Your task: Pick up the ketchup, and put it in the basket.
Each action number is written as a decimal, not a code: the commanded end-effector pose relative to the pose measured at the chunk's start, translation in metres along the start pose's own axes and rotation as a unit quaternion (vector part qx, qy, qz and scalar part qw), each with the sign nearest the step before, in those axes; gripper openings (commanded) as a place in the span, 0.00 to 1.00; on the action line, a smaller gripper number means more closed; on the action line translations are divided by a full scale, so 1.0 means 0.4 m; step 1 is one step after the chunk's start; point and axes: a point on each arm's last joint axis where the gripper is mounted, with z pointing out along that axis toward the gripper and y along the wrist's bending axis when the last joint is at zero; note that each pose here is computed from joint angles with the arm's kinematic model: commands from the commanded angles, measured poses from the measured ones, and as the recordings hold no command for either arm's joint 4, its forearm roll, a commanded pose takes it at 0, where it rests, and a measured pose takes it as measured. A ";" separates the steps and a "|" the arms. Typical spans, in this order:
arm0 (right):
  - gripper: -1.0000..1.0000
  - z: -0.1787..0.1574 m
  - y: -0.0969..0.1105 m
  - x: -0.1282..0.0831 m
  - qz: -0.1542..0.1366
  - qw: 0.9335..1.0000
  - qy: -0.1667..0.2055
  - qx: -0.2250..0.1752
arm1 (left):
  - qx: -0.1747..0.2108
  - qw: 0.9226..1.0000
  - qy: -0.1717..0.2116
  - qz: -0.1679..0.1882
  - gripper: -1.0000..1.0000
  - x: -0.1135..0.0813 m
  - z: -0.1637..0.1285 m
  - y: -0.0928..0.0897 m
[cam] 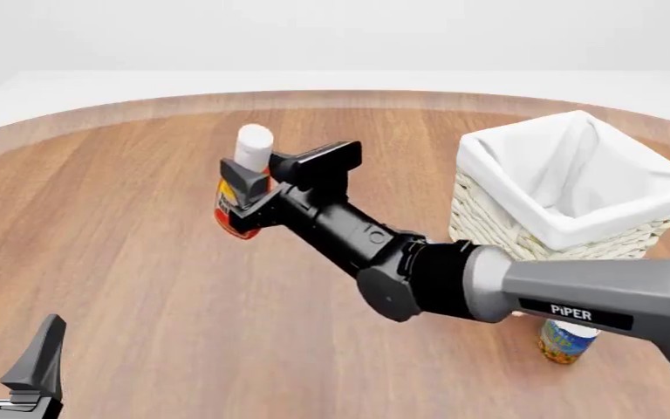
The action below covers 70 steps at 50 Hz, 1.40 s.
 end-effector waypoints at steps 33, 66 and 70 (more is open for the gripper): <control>0.00 -0.185 -0.185 -0.145 -0.049 0.990 -0.078 0.110 | 0.000 1.000 0.000 0.000 1.00 0.000 0.000 0.000; 0.00 -0.334 -0.269 -0.203 -0.080 0.970 -0.132 0.186 | 0.000 1.000 0.000 0.000 1.00 0.000 0.000 0.000; 0.00 -0.358 -0.289 -0.213 -0.086 0.965 -0.141 0.204 | 0.000 1.000 0.000 0.000 1.00 0.000 0.000 0.000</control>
